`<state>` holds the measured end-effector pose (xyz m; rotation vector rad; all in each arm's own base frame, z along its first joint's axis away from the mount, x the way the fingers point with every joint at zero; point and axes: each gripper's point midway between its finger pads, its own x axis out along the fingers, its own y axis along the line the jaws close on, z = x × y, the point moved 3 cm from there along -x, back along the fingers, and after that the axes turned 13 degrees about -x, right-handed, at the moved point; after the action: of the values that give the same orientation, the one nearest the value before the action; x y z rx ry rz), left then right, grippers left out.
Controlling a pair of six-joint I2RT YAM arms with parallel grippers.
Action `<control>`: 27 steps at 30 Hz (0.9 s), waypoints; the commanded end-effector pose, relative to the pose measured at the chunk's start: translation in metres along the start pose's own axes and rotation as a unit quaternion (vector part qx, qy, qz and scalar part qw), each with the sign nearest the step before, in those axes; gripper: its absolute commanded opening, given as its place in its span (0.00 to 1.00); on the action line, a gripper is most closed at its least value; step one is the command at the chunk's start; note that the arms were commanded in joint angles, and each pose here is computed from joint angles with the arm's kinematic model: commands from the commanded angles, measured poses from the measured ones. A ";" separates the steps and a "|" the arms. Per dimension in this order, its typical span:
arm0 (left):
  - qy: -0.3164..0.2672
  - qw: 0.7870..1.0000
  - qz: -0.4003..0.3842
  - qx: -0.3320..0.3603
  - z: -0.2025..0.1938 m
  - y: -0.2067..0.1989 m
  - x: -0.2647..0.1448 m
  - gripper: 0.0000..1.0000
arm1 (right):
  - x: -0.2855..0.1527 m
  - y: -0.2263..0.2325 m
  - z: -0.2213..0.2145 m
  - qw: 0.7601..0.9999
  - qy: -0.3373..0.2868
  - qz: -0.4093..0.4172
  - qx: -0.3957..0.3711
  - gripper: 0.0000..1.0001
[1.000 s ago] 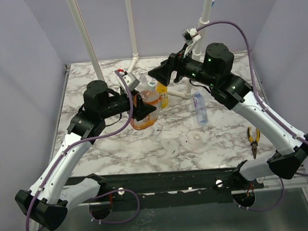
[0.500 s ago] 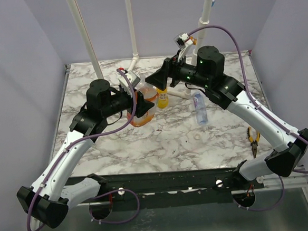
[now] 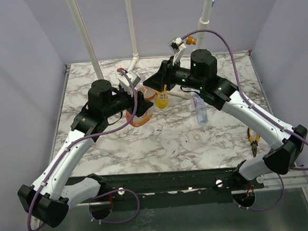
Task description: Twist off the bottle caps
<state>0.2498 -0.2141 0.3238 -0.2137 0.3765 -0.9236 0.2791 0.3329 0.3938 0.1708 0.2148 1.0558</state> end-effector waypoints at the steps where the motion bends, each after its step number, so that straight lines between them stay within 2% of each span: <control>1: 0.001 1.000 0.014 -0.005 -0.004 0.005 0.001 0.00 | 0.004 0.002 -0.006 1.000 0.000 0.006 0.003 0.41; 4: 0.001 1.000 0.009 -0.006 -0.003 0.003 0.000 0.00 | 0.003 0.001 -0.008 1.000 0.000 0.004 0.002 0.27; 6: 0.003 1.000 0.000 -0.008 -0.004 0.000 0.000 0.00 | 0.002 0.001 -0.009 1.000 0.001 0.004 0.002 0.21; 11: 0.009 0.998 -0.058 -0.011 -0.003 -0.020 -0.006 0.00 | -0.006 0.009 -0.007 0.999 -0.014 0.027 -0.019 0.15; 14: 0.015 0.993 -0.113 -0.015 -0.003 -0.039 -0.012 0.00 | -0.014 0.022 -0.008 0.995 -0.028 0.077 -0.056 0.11; 23: 0.060 0.954 -0.294 -0.021 -0.011 -0.094 -0.045 0.00 | -0.048 0.068 0.000 0.959 -0.070 0.237 -0.138 0.04; 27: 0.073 0.942 -0.326 -0.027 -0.015 -0.102 -0.051 0.00 | -0.064 0.087 -0.003 0.934 -0.061 0.317 -0.150 0.04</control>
<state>0.1782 -0.2315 0.3390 -0.3260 0.4867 -1.3477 0.2064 0.3223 0.4123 0.0725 -0.0517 1.4715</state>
